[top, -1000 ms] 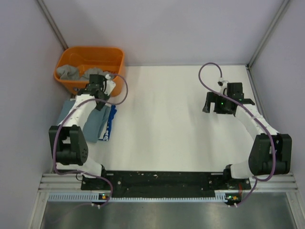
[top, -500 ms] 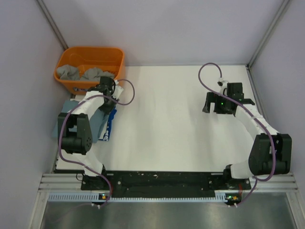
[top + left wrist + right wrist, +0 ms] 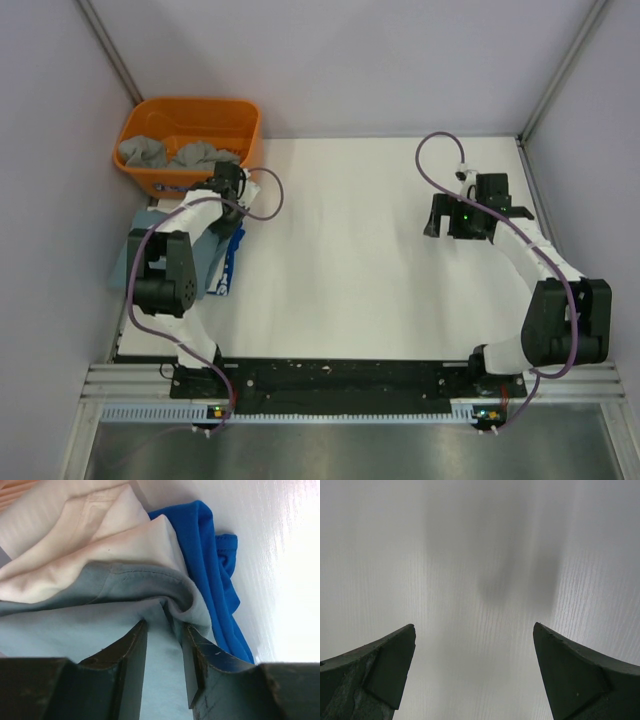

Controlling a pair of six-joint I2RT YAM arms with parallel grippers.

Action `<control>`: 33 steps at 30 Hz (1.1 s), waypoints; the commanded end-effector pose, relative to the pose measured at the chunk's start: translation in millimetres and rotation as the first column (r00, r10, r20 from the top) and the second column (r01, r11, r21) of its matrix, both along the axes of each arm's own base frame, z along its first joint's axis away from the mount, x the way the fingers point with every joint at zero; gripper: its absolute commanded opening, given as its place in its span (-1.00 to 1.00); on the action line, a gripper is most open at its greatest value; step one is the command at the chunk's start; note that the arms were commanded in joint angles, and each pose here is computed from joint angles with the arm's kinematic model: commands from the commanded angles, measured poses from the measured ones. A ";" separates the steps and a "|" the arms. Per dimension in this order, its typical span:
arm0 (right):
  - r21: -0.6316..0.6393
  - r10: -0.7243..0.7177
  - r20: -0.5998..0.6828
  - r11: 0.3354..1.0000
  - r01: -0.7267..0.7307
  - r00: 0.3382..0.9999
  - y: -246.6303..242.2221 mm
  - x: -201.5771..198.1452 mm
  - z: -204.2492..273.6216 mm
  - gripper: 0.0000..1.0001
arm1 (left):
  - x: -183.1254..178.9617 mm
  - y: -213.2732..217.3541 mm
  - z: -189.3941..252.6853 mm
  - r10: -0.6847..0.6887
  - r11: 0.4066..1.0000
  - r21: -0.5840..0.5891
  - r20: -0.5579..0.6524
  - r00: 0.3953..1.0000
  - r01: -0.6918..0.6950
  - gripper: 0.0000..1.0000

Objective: Fold and stack the t-shirts
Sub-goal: Smooth out wrinkles on the folded tshirt

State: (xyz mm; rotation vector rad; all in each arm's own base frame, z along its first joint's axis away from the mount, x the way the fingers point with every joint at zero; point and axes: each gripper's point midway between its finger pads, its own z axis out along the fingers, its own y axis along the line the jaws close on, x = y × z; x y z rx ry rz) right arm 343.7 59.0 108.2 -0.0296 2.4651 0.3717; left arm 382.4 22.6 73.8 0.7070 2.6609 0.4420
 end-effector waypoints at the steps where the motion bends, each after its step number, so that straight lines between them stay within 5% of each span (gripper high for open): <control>1: 0.004 0.026 0.030 1.000 -0.026 0.999 4.3 5.1 5.0 0.97 | 17.8 -4.0 4.7 0.012 1.000 -0.013 0.052 0.999 -0.012 -0.32; 5: 0.003 0.026 0.032 1.000 -0.026 0.999 3.7 4.9 5.8 0.97 | 22.6 0.8 12.5 0.033 0.999 0.010 0.083 0.996 -0.034 -1.00; 19: 0.002 0.025 0.030 1.000 -0.025 0.999 3.4 5.3 4.9 0.97 | 11.9 -7.6 90.4 0.027 0.998 -0.068 0.243 0.970 -0.010 -1.00; 33: 0.002 0.025 0.032 1.000 -0.025 0.999 3.4 6.1 5.6 0.98 | -1.2 -58.4 69.0 -0.046 0.961 -0.266 0.133 0.990 0.080 -1.00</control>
